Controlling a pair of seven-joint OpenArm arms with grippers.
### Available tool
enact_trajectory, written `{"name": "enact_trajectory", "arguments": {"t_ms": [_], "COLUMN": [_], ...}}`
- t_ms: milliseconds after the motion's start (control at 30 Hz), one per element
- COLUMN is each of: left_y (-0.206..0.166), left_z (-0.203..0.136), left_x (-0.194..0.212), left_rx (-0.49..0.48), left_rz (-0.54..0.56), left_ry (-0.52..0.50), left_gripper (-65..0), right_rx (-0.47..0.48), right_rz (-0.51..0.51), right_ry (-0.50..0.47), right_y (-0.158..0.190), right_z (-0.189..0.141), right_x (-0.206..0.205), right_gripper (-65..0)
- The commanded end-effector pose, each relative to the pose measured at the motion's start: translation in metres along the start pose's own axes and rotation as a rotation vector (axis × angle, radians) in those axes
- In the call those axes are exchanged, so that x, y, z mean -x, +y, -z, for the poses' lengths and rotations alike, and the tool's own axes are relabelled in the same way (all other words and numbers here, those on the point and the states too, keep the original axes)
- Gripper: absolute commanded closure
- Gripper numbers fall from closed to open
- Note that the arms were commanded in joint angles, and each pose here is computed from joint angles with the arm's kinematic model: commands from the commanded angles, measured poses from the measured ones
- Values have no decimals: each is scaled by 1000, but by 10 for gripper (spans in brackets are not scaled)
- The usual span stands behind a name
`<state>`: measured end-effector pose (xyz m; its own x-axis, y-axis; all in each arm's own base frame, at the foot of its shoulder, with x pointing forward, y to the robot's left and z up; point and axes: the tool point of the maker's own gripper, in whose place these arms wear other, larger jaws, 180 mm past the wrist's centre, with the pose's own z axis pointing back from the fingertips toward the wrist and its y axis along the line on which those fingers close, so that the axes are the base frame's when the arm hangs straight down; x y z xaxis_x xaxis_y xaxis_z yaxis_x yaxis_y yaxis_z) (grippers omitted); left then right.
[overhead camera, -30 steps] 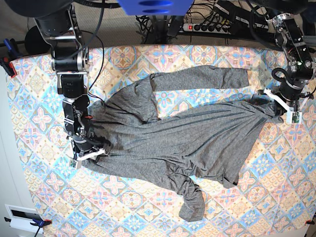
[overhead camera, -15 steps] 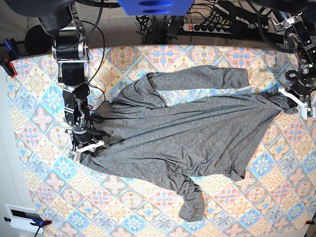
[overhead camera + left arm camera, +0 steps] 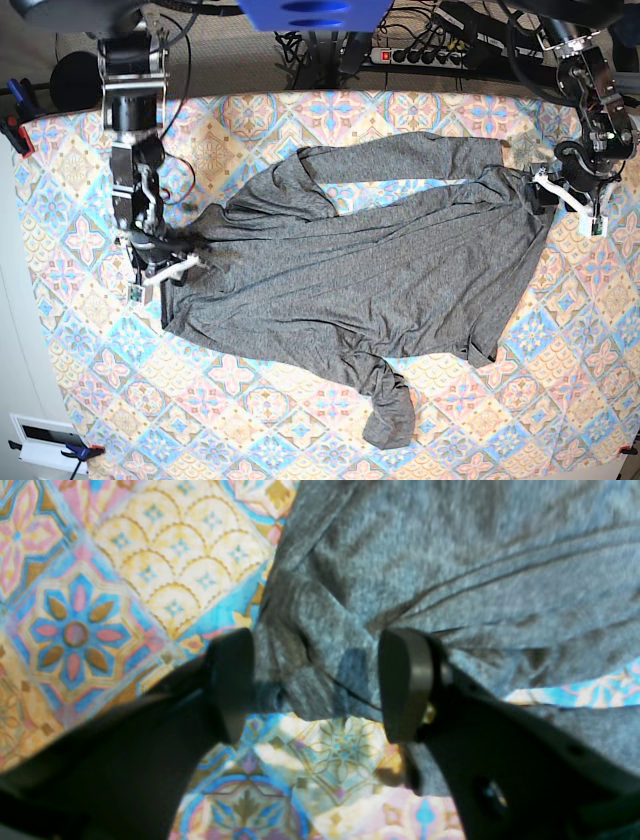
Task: Layout the t-shirt on the table in an organized manner, then fold the t-shirt properly
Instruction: 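Drag the shirt edge with the left gripper away from the right gripper, then regrasp the shirt edges with both grippers and pull them apart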
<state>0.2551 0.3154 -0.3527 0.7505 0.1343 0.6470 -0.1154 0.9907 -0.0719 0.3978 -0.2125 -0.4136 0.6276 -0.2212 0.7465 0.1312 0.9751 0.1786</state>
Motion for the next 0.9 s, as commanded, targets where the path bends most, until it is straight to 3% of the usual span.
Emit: {"name": "enact_trajectory", "arguments": {"t_ms": [0, 233, 333, 433, 600, 767, 867], "left_y": [0, -21, -39, -68, -136, -182, -184], "left_z": [-5, 2, 9, 17, 42, 85, 108], "left_x": [-19, -37, -51, -66, -95, -117, -125], "left_rx": [8, 71, 110, 164, 218, 233, 212], "left_rz": [11, -50, -102, -122, -49, -72, -106], "left_ry": [-55, -119, -165, -200, -203, -152, -163], "left_gripper": [-354, -298, -277, -215, 0, 0, 0], "right_rx": [11, 98, 94, 83, -42, -125, -142], "right_rz": [6, 69, 56, 34, -52, -106, -118], "right_ry": [-100, -174, -198, -219, -171, -126, -113], "right_y": [-11, -58, -56, -51, 6, 43, 50], "right_z": [-12, -64, -77, -86, -76, -70, -69], "right_x": [-38, -42, -43, -46, -30, -13, -8], "right_gripper": [-187, -187, -187, -187, -167, -16, -4]}}
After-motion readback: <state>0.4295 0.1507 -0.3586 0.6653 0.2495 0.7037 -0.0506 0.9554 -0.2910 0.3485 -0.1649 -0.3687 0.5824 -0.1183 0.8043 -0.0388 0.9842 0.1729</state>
